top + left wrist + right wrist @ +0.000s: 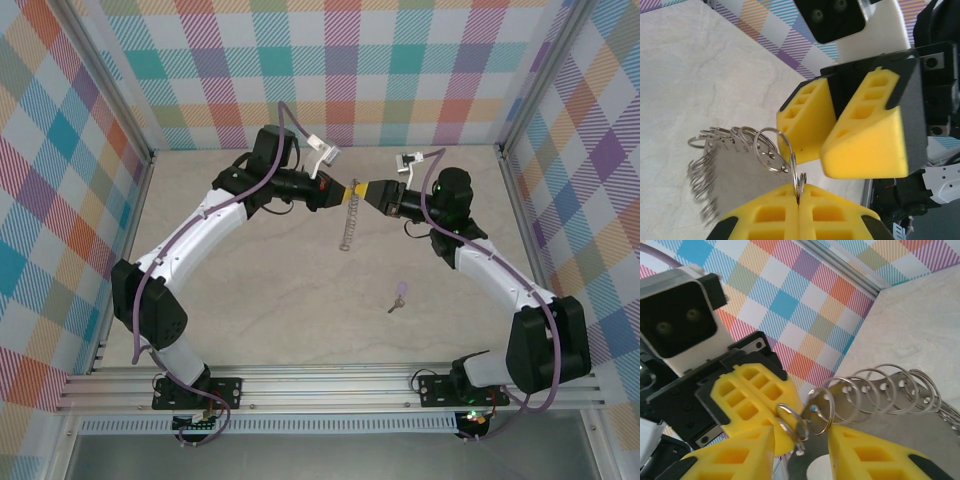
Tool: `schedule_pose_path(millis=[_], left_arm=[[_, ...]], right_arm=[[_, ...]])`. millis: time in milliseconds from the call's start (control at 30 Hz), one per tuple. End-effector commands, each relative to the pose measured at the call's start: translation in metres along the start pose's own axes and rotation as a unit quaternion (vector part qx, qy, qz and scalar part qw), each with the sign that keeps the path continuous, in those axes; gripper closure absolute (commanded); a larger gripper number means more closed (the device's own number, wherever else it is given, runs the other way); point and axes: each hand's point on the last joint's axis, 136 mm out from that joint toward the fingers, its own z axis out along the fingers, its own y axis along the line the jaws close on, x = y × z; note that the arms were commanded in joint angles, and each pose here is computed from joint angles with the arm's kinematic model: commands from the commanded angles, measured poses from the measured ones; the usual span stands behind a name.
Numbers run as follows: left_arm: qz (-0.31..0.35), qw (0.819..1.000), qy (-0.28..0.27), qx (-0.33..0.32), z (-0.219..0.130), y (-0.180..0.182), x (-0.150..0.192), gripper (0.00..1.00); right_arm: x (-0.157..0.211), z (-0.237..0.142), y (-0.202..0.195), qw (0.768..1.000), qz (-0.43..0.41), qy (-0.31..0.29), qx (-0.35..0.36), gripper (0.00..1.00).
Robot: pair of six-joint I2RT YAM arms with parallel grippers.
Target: Put the keys on the keyring
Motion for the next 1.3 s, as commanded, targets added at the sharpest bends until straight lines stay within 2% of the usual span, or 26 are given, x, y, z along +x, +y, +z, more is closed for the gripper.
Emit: schedule_pose_path(millis=[0, 333, 733, 1267], left_arm=[[0.020, 0.999, -0.028, 0.014, -0.006, -0.007, -0.021, 1.00], [0.019, 0.999, -0.030, 0.015, -0.006, -0.007, -0.022, 1.00], [0.017, 0.999, -0.037, 0.016, -0.006, -0.007, -0.025, 1.00], [0.011, 0.999, -0.029, 0.030, -0.005, -0.011, -0.017, 1.00]], right_arm=[[-0.001, -0.002, 0.017, 1.000, -0.019, -0.007, -0.023, 0.66], [0.004, 0.005, 0.014, 1.000, -0.012, 0.002, -0.028, 0.67], [0.015, 0.006, 0.009, 0.999, 0.000, 0.007, -0.031, 0.76], [0.002, 0.008, 0.012, 0.999, -0.016, -0.015, -0.026, 0.79]])
